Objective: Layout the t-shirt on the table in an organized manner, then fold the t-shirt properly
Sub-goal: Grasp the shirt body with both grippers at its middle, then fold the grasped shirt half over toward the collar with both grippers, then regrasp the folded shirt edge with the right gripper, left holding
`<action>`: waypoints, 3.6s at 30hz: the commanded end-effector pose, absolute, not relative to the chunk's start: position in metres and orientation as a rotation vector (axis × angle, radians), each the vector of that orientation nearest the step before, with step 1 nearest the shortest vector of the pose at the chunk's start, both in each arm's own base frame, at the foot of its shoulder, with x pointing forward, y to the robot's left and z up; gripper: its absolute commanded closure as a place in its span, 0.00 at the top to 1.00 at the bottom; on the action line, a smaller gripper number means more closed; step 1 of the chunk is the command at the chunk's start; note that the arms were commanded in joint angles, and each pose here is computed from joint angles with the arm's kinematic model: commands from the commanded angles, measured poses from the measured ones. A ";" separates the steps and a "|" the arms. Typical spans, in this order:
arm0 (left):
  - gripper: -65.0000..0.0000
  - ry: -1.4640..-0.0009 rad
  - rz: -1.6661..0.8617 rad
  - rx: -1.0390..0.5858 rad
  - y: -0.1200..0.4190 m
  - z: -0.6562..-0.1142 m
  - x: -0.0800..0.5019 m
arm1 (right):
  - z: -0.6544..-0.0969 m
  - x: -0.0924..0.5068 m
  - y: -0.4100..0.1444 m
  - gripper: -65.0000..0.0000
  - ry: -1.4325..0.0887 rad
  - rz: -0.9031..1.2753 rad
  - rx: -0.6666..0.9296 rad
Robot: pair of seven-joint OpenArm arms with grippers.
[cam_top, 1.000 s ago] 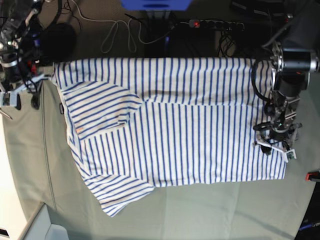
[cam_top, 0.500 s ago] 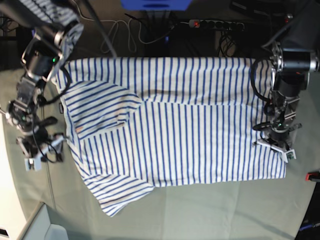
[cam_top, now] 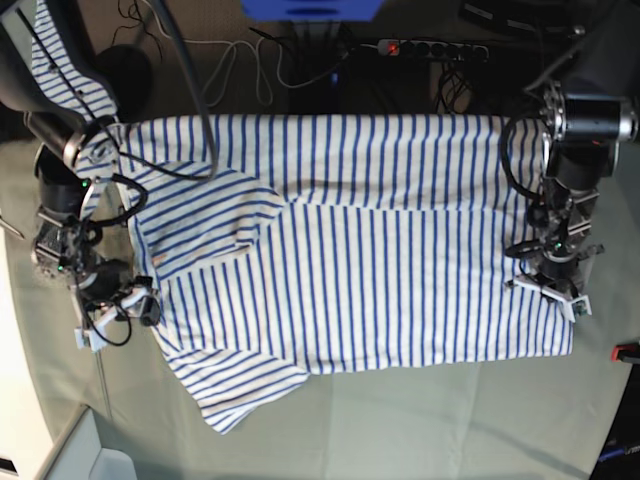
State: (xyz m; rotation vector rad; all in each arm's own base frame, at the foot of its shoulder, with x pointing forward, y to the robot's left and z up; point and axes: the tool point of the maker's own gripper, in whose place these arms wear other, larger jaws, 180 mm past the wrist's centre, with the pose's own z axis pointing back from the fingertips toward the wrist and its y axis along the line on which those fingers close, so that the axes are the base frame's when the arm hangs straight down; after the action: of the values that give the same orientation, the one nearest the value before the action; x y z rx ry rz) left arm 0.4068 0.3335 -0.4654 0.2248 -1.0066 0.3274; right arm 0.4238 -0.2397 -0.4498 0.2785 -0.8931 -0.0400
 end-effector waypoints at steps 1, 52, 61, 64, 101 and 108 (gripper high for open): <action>0.00 -1.004 0.330 0.236 0.340 -0.459 0.411 | -0.433 0.437 -0.249 0.56 -0.961 -0.051 0.268; 0.00 -1.069 0.397 0.199 0.347 -0.426 0.330 | -0.419 0.281 -0.244 0.00 -1.000 0.245 -0.048; 0.08 -1.046 0.403 0.208 0.350 -0.433 0.318 | -0.422 0.276 -0.246 0.01 -0.982 0.245 -0.052; 0.28 -1.050 0.402 0.210 0.350 -0.432 0.316 | -0.411 0.277 -0.247 0.16 -1.004 0.263 -0.074; 0.55 -1.022 0.492 0.164 0.360 -0.421 0.420 | -0.343 0.304 -0.258 0.45 -1.112 0.273 -0.210; 0.55 -0.999 0.498 0.170 0.363 -0.429 0.413 | -0.334 0.314 -0.259 0.45 -1.137 0.277 -0.217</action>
State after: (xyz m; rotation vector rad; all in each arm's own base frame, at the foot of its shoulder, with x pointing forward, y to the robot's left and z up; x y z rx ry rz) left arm 0.3993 0.3518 -0.4506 0.1551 -0.9322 0.4995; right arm 0.3024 -0.2573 -0.3543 -0.2049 -1.0656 0.2694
